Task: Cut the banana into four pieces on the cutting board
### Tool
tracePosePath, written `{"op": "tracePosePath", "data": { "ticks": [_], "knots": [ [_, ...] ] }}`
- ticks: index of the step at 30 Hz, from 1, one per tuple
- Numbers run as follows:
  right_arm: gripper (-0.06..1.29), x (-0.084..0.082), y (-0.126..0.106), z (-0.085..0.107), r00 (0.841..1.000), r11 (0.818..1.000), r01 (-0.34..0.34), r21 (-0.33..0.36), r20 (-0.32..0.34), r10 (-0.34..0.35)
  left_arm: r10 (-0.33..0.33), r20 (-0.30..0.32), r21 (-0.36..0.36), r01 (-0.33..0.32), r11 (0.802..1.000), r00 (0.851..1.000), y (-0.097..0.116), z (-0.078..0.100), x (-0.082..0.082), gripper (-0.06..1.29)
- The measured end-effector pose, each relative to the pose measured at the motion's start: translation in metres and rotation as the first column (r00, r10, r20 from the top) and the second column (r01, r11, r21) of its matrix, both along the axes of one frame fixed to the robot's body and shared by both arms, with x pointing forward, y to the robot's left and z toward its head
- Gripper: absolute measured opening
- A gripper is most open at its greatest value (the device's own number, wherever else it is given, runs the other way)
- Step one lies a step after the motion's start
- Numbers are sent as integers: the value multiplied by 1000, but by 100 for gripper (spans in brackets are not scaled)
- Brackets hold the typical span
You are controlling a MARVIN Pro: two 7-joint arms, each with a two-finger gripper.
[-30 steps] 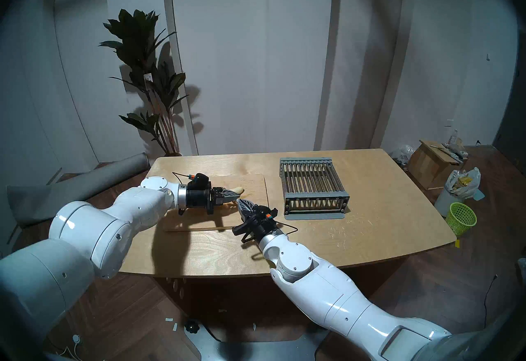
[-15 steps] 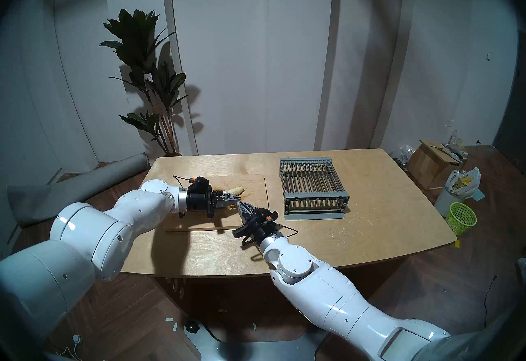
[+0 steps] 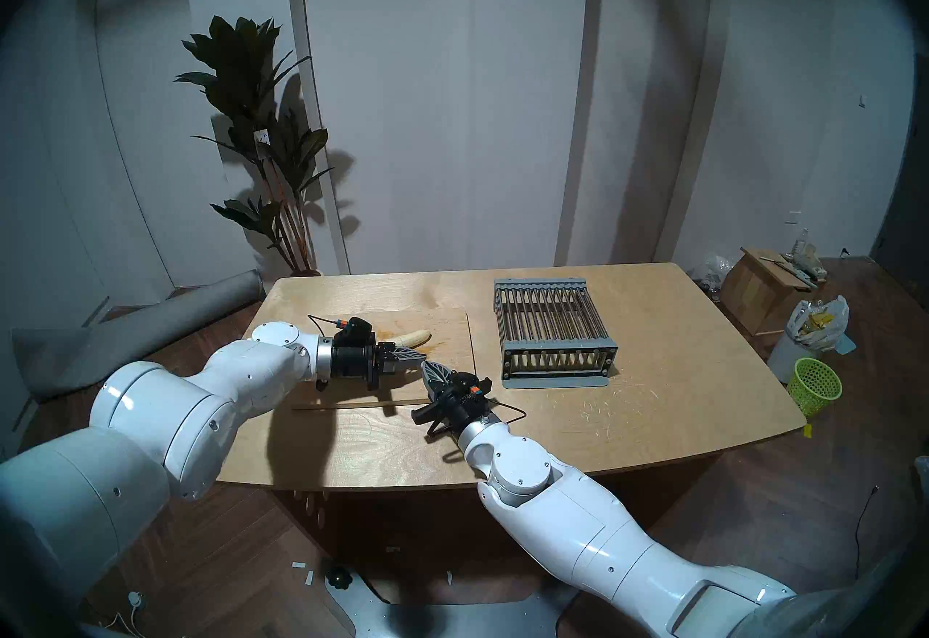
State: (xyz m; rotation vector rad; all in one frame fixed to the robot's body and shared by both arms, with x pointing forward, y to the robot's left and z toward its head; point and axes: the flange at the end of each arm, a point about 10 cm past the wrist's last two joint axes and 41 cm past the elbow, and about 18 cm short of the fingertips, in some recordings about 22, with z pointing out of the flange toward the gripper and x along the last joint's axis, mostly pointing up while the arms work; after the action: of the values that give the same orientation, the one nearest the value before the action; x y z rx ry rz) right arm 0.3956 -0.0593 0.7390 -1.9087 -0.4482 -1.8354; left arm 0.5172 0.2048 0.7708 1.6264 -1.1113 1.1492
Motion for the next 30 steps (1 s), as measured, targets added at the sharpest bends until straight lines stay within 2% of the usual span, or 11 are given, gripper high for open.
{"op": "tracePosePath", "data": {
  "ticks": [8, 16, 20, 21, 24, 26, 30],
  "knots": [
    [7, 1, 3, 7, 1000, 1000, -6, 16, 12, 6, 39, -1, -30, -39, 999, 999, 9, 5, 3, -3],
    [7, 2, 6, 14, 1000, 999, -10, 53, 2, 10, 149, 2, -110, -148, 983, 989, 26, 22, 16, -3],
    [7, 4, 7, 18, 999, 995, -2, 104, -49, 7, 167, 2, -120, -166, 979, 986, 31, 27, 19, -3],
    [7, 5, 7, 20, 997, 991, 4, 135, -82, 7, 172, 2, -122, -170, 978, 985, 33, 27, 19, -3],
    [7, 7, 6, 22, 992, 984, 14, 178, -126, 9, 175, 1, -123, -174, 977, 985, 35, 28, 19, -3],
    [7, 10, 4, 26, 984, 973, 26, 228, -177, 15, 173, 0, -124, -171, 977, 985, 37, 29, 19, -3],
    [7, 13, 1, 31, 973, 959, 41, 281, -230, 26, 169, -1, -125, -168, 978, 986, 39, 29, 19, -3]
  ]
}}
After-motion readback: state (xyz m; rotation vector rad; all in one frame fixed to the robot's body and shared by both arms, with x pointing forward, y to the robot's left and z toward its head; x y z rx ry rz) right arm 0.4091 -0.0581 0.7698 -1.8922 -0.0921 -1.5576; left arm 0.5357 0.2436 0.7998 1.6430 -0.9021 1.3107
